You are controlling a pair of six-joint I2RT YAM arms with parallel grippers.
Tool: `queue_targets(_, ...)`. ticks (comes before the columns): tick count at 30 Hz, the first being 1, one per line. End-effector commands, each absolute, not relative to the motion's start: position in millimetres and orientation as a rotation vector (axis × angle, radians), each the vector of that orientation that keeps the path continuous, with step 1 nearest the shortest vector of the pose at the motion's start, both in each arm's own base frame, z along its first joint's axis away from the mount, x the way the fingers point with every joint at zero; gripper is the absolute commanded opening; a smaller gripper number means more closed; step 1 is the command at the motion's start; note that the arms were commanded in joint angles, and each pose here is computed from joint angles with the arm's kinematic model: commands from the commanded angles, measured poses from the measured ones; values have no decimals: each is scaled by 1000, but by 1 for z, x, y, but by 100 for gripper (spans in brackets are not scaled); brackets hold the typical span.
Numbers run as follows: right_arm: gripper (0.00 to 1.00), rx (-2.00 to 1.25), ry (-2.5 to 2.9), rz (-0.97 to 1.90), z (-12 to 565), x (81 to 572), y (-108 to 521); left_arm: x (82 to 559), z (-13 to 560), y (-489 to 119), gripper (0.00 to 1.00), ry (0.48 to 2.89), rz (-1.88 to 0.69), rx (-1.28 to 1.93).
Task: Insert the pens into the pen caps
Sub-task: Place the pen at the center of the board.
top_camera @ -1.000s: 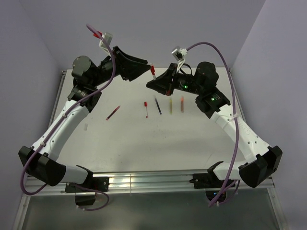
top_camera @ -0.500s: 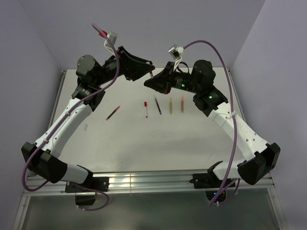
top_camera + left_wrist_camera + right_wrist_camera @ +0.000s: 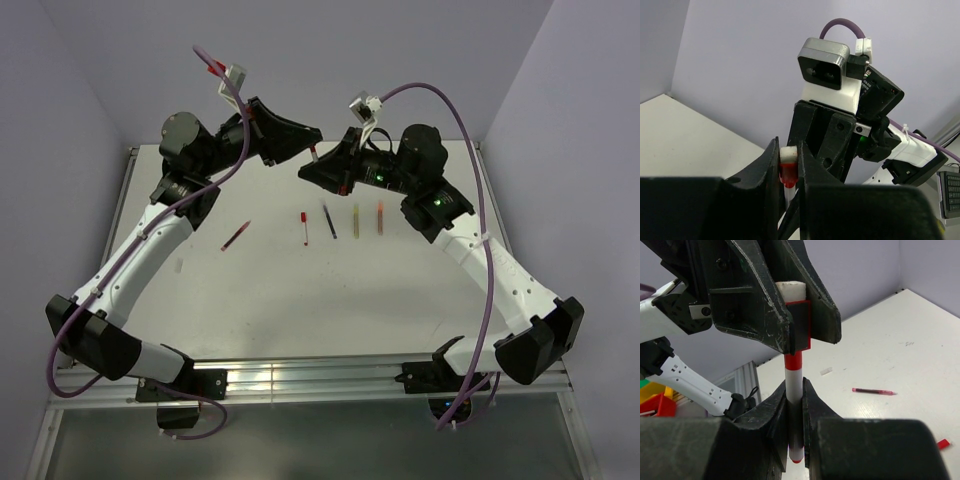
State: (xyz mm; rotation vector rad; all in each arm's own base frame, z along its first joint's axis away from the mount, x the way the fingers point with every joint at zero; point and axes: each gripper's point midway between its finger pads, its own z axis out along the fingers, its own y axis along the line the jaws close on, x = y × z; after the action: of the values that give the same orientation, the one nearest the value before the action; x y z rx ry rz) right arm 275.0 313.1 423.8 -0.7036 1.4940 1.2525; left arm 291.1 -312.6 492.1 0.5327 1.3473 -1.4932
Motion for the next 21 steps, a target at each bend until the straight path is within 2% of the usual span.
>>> queue_targets(1, 0, -690, 1430, 1220, 447, 276, 311, 270, 511, -316, 0, 1262, -1505, 630)
queue_targets(12, 0, -855, 1245, 1405, 462, 243, 312, 215, 491, -325, 0, 1151, -1621, 946)
queue_targets(21, 0, -928, 1144, 1547, 470, 226, 301, 190, 487, -320, 0, 1092, -1696, 1076)
